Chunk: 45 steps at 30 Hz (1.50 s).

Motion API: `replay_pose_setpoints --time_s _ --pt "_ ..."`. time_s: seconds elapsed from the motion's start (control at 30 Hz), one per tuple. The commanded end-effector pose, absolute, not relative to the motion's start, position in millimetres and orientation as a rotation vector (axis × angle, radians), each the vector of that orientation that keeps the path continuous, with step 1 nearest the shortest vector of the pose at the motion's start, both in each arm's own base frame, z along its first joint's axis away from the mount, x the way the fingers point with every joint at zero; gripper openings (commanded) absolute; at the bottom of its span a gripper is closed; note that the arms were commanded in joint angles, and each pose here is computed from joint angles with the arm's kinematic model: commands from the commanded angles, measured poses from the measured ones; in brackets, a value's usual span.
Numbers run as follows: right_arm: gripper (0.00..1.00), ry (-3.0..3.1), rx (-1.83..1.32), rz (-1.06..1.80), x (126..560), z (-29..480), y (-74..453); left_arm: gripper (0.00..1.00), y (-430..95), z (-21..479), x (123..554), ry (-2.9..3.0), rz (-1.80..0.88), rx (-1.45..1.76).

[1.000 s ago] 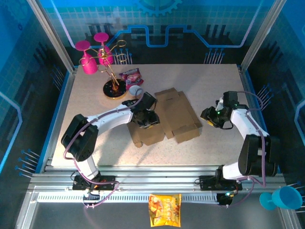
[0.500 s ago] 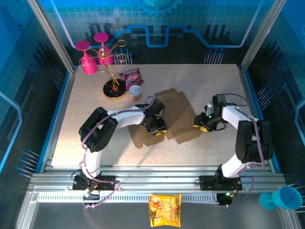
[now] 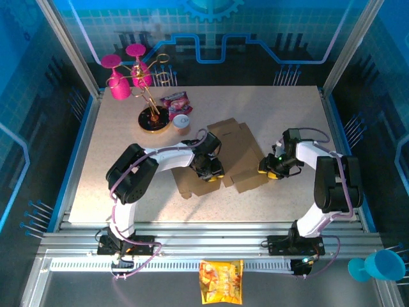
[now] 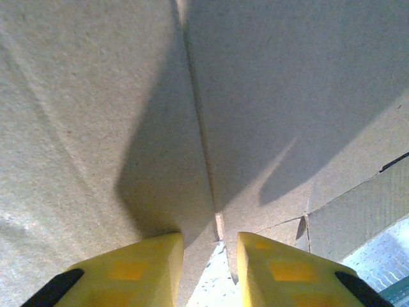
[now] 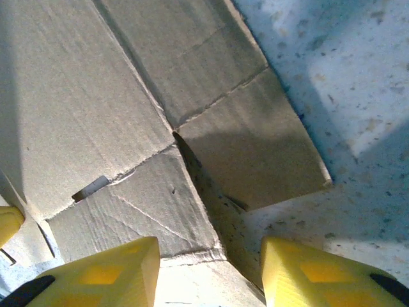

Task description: Fold the paper box

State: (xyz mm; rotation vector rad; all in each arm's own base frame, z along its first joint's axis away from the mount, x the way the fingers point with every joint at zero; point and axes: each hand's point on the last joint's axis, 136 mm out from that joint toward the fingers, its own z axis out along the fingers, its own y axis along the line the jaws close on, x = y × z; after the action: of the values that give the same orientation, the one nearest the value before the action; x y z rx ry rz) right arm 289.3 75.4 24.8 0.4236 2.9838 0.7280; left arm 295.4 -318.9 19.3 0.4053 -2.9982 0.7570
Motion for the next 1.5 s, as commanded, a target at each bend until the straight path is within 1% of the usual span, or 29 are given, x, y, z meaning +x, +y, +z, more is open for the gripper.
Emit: replay_pose_setpoints --time_s 0.0,0.33,0.63,0.77,0.87,1.0,1.1,1.17,1.23,1.47 --pt "0.44 2.984 0.377 0.807 285 29 87 0.30 -307 -6 285 -2.992 0.622 0.376" --pt "0.37 2.900 0.420 0.908 290 58 95 0.30 -309 -4 288 -3.003 0.609 0.359" --pt "0.37 2.842 0.479 1.008 289 77 98 0.30 -309 -2 290 -3.009 0.605 0.349" --pt "0.37 2.837 0.477 0.996 286 81 96 0.30 -309 0 290 -3.012 0.601 0.335" --pt "0.37 2.836 0.455 0.933 284 85 90 0.30 -309 1 290 -3.013 0.597 0.329" --pt "0.40 2.844 0.468 0.813 287 79 74 0.30 -308 1 289 -3.011 0.592 0.322" --pt "0.46 2.825 0.511 0.679 299 74 50 0.30 -305 -2 286 -3.008 0.573 0.316" --pt "0.50 2.807 0.538 0.637 312 73 38 0.30 -303 -4 284 -3.006 0.556 0.315" --pt "0.53 2.801 0.550 0.642 326 72 34 0.30 -300 -6 281 -3.004 0.540 0.314" --pt "0.54 2.867 0.536 0.713 367 47 45 0.30 -288 -9 273 -3.013 0.480 0.293"
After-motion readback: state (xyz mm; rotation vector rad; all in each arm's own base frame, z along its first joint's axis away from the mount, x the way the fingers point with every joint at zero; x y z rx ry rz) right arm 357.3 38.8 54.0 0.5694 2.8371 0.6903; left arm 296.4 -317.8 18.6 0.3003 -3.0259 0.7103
